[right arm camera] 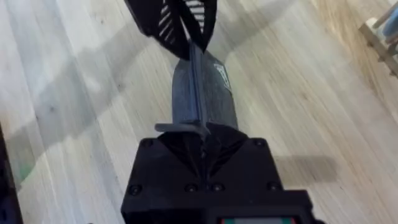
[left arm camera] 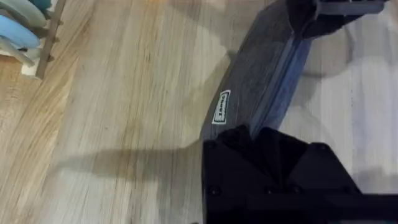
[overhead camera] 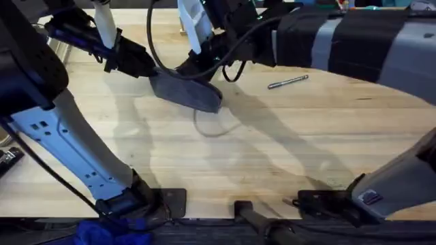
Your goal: Unzip the bag, pick up the pens from the table one at a time and place them inside, then zip the bag closed.
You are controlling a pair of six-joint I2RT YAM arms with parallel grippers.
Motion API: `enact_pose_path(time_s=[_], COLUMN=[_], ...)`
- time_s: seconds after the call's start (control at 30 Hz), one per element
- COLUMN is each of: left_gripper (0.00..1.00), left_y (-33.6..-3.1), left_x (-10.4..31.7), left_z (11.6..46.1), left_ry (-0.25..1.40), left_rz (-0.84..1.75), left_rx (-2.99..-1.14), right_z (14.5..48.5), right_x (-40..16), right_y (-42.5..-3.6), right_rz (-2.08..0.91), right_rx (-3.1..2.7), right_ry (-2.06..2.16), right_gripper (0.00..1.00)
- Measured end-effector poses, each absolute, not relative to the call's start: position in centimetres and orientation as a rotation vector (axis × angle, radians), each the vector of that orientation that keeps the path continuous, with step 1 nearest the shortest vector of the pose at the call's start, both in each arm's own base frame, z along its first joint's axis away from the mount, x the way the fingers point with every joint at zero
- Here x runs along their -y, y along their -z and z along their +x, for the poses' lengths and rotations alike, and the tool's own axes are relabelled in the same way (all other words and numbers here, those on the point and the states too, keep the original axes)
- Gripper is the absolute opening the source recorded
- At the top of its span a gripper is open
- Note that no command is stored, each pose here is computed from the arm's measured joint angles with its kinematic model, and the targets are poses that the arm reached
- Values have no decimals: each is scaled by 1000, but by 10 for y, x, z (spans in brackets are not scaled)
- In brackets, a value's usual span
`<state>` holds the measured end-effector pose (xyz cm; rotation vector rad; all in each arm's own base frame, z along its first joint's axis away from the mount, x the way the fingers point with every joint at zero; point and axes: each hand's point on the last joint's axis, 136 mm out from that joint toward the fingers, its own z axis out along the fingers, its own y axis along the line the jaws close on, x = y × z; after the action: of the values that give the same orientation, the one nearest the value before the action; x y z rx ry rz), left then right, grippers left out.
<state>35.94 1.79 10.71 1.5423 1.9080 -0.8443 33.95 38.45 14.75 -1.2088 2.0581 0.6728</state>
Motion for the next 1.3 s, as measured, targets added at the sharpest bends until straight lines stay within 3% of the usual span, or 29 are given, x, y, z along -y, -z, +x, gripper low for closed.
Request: enact_pose_path(time_s=[0.43, 1.3], left_gripper=[42, 41], left_y=[-107, -107], left_x=[-18, -17], left_z=[358, 358], left_ry=[850, 855], left_rz=[1541, 1540], left_rx=[-1911, -1912], right_z=[335, 361], right_x=[-403, -453], right_y=[-150, -145], right_rz=[-1212, -1178], right_rx=[-2008, -1968], right_ry=[-700, -755], right_gripper=[30, 30])
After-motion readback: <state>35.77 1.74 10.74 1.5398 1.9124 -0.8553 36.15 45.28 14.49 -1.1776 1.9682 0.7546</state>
